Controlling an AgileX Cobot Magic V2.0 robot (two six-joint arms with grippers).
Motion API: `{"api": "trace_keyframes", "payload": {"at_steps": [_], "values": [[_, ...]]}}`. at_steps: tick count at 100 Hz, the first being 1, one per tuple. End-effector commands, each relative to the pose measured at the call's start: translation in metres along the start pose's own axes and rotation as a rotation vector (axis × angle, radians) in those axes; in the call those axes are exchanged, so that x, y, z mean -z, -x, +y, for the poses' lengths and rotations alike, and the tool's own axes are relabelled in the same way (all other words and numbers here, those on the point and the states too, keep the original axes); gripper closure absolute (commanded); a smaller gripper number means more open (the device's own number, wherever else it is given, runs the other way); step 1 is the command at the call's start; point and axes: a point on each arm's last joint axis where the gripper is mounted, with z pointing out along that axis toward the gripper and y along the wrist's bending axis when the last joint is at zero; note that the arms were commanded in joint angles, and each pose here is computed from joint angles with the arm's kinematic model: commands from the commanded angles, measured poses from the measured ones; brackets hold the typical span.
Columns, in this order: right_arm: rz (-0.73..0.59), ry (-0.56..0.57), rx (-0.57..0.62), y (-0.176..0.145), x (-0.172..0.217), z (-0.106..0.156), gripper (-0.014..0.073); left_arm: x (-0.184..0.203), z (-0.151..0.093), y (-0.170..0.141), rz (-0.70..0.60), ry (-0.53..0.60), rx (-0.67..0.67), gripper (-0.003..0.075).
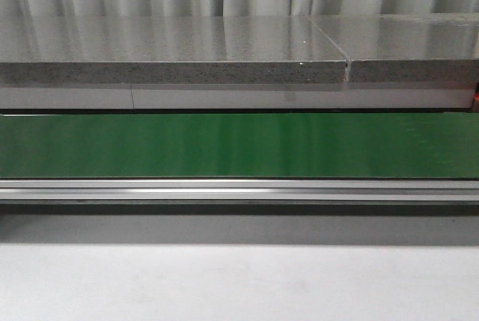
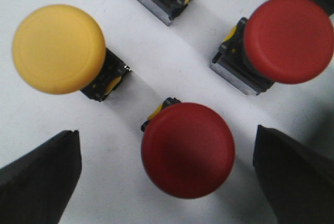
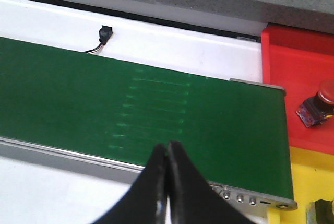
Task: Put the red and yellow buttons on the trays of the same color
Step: 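Close the left gripper on the red push-button and lift it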
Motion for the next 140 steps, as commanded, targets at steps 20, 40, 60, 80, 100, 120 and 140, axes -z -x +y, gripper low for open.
{"api": "trace_keyframes", "payload": {"at_steps": [20, 40, 60, 80, 100, 120, 140], "values": [[-0.089, -0.020, 0.009, 0.013, 0.005, -0.002, 0.0663, 0.009, -0.004, 0.014, -0.083, -0.039, 0.016, 0.0155], [-0.089, -0.020, 0.009, 0.013, 0.005, -0.002, 0.0663, 0.009, -0.004, 0.014, -0.084, -0.038, 0.004, 0.0442], [-0.089, -0.020, 0.009, 0.013, 0.005, -0.002, 0.0663, 0.021, -0.002, 0.015, -0.093, -0.036, 0.005, 0.0720], [-0.089, -0.020, 0.009, 0.013, 0.005, -0.002, 0.0663, 0.059, -0.003, 0.018, -0.176, -0.064, -0.026, 0.0739], [-0.089, -0.020, 0.009, 0.013, 0.005, -0.002, 0.0663, 0.113, -0.019, 0.011, -0.300, -0.142, -0.166, 0.0739], [-0.089, -0.020, 0.009, 0.013, 0.005, -0.002, 0.0663, 0.142, -0.036, -0.010, -0.284, -0.171, -0.300, 0.0739], [-0.089, -0.020, 0.009, 0.013, 0.005, -0.002, 0.0663, 0.139, -0.051, -0.021, -0.241, -0.182, -0.377, 0.0739]]}}
